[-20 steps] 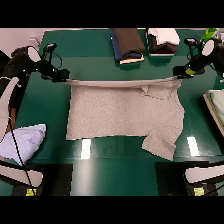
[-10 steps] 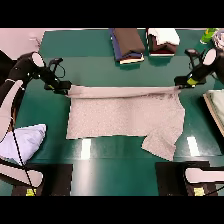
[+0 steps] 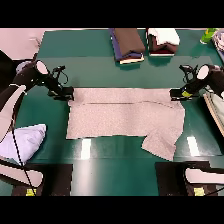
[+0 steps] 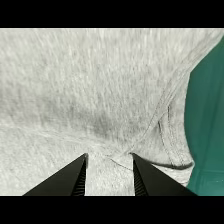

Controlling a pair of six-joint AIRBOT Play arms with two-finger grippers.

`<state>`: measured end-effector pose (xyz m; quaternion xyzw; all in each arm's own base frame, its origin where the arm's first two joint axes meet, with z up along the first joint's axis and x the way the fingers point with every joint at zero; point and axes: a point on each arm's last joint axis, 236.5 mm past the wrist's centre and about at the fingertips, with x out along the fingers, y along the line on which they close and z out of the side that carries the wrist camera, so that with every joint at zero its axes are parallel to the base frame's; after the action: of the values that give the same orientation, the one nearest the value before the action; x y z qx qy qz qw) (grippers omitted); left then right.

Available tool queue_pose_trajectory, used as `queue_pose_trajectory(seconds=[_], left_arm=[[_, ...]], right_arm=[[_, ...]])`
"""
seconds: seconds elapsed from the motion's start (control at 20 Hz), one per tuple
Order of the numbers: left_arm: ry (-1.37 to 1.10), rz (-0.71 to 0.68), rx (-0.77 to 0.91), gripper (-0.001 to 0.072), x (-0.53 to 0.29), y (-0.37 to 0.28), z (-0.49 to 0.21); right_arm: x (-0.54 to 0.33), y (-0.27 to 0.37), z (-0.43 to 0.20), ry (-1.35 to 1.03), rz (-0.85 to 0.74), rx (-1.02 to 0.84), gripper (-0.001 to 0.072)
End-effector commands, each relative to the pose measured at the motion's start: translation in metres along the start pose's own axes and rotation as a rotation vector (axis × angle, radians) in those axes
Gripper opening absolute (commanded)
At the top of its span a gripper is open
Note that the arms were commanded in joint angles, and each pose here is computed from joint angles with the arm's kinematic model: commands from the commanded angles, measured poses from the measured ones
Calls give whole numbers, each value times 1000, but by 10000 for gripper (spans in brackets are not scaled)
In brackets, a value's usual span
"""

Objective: Fold the shirts.

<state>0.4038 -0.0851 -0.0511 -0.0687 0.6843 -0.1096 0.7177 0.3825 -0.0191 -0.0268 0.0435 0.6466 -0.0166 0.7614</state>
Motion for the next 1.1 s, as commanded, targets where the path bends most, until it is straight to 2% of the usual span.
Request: queue_pose_trajectory(seconds=[0.0, 0.15, 0.4, 0.65, 0.8, 1.0, 1.05], left_arm=[[15, 77, 29, 464, -29, 11, -18], [-22, 74, 7, 464, -53, 4, -54], [43, 20, -110, 465, -18, 1, -154], [58, -103, -213, 464, 20, -18, -184], [67, -107, -211, 464, 26, -19, -188], [39, -100, -81, 463, 34, -46, -186], [38, -94, -50, 436, 36, -51, -188]], right_arm=[[-30, 4, 7, -10, 12, 1, 340], [-60, 8, 0, -84, 17, -6, 339], [-66, 8, -30, -156, 18, -5, 339], [-56, 21, -52, -140, 79, 16, 339], [-53, 24, -57, -116, 93, 21, 339], [-53, 30, -57, -114, 117, 31, 339], [-53, 30, -57, -114, 117, 32, 339]])
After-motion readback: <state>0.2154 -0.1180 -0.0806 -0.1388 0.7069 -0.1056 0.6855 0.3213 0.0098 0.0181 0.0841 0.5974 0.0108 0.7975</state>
